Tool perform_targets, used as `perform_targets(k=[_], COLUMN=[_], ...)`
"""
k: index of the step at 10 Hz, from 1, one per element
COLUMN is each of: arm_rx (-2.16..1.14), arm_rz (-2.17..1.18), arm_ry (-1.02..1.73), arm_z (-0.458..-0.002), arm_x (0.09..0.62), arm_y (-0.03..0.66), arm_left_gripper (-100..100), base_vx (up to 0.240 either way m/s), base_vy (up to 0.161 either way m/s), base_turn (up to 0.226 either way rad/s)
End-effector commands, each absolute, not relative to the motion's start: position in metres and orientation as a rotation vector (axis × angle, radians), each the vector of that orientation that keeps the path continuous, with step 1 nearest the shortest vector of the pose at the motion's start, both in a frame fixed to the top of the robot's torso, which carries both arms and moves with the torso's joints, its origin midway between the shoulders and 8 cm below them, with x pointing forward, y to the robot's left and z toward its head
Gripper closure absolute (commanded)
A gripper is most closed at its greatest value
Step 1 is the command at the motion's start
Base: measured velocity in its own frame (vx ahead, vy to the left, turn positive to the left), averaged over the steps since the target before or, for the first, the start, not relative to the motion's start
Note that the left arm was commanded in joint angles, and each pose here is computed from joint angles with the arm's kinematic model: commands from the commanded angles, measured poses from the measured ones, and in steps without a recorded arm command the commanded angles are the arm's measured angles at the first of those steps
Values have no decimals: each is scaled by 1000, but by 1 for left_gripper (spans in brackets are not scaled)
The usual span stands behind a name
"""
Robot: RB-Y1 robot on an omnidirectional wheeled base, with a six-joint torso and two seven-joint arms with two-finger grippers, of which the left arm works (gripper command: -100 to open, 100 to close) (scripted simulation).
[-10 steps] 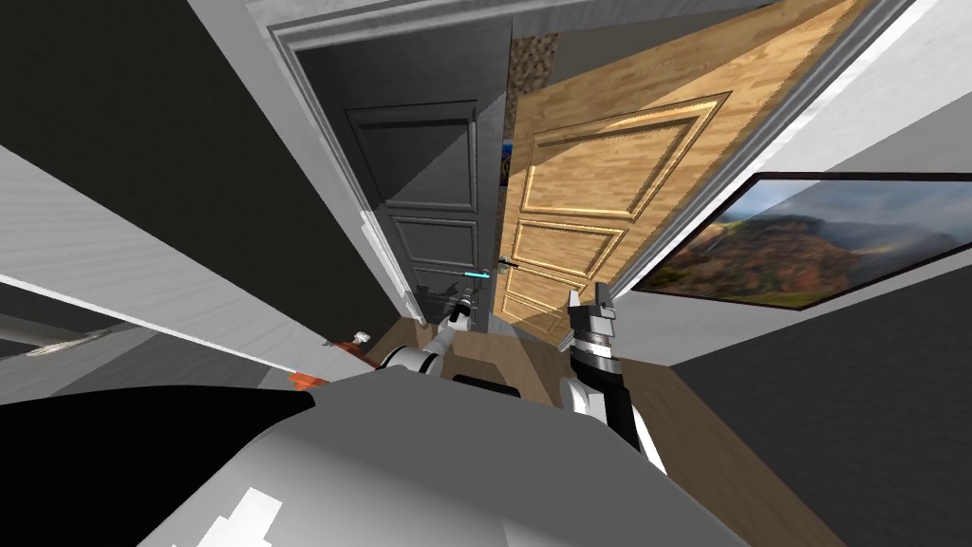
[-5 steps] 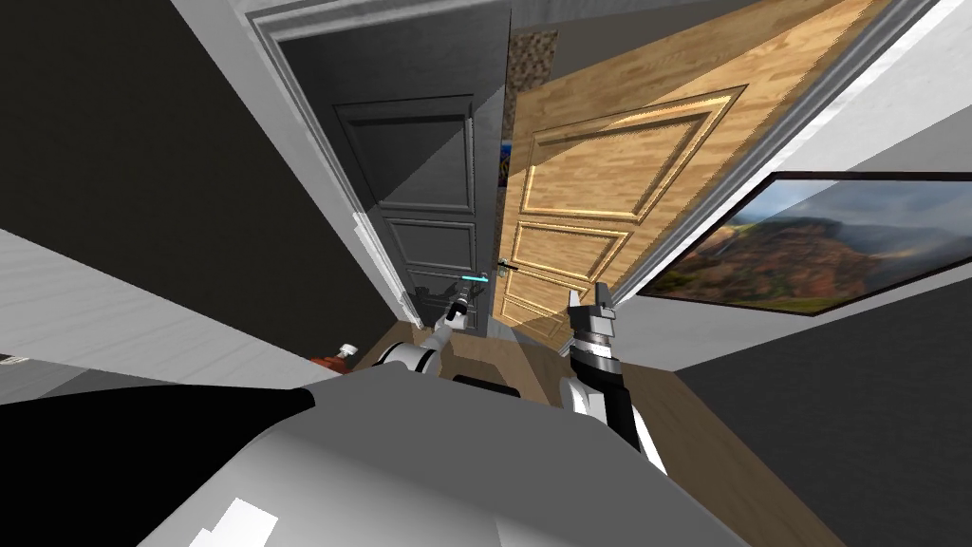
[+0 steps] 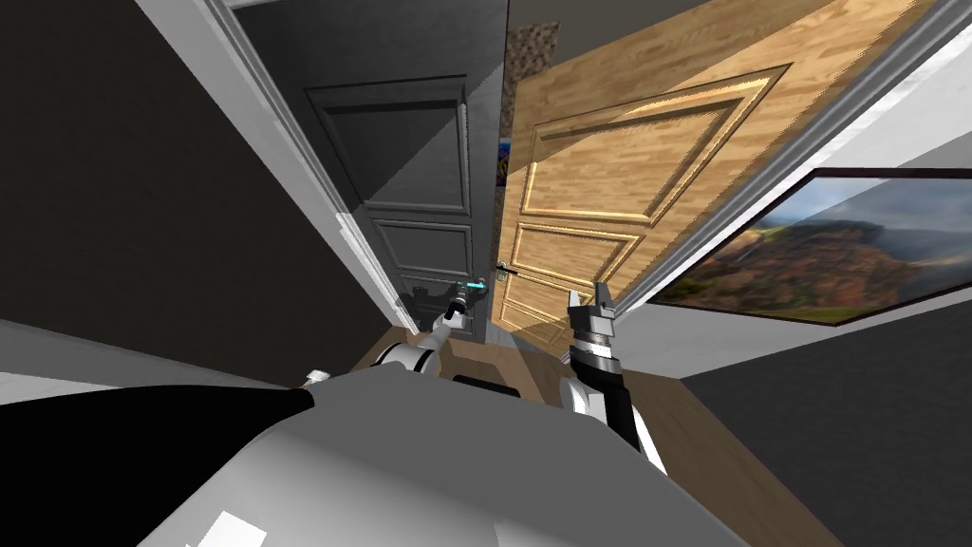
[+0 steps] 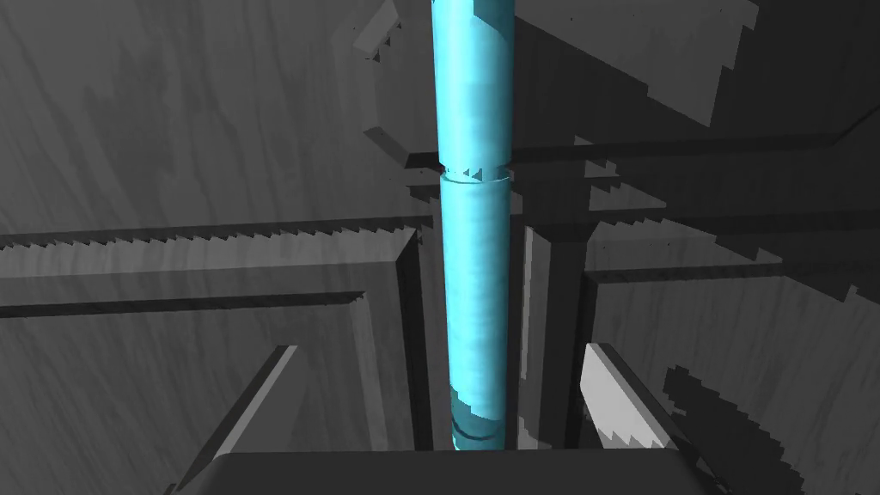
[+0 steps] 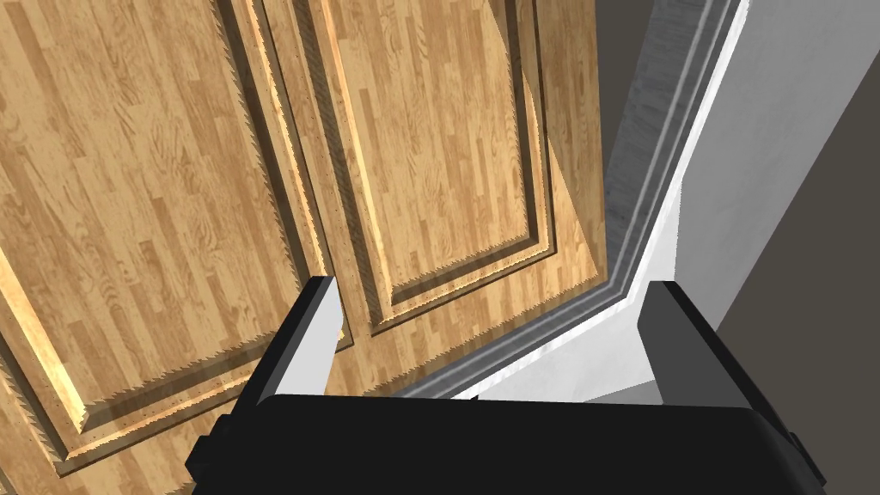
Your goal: Push the door open
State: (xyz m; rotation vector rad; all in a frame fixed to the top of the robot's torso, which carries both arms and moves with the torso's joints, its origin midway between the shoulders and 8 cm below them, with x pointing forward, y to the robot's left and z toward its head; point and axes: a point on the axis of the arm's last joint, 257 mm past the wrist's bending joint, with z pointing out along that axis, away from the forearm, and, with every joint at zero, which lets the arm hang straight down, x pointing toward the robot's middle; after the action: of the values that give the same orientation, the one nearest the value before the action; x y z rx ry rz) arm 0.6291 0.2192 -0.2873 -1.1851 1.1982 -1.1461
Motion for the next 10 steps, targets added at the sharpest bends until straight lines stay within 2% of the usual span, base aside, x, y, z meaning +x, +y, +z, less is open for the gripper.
perform_targets(k=[1,3,4,9,10], arm_rx=[-1201,-1206,-1206,-1206,-1226], arm_rz=[-1162,-1169,-1169,-1169,-1130], arm_ry=[1199,1200,1200,1200,1172], arm_z=[-289,-292,-292,-292,-295], arm_x=[628,627,627,627,626], arm_y=[209,203,203,203,230], arm_left_gripper=[-100,-100,100,100,100], base_vx=[213,160,-15,-17,30], base_vy=[22,2,1,1,2], base_turn=[-21,-15,10,-4,-130])
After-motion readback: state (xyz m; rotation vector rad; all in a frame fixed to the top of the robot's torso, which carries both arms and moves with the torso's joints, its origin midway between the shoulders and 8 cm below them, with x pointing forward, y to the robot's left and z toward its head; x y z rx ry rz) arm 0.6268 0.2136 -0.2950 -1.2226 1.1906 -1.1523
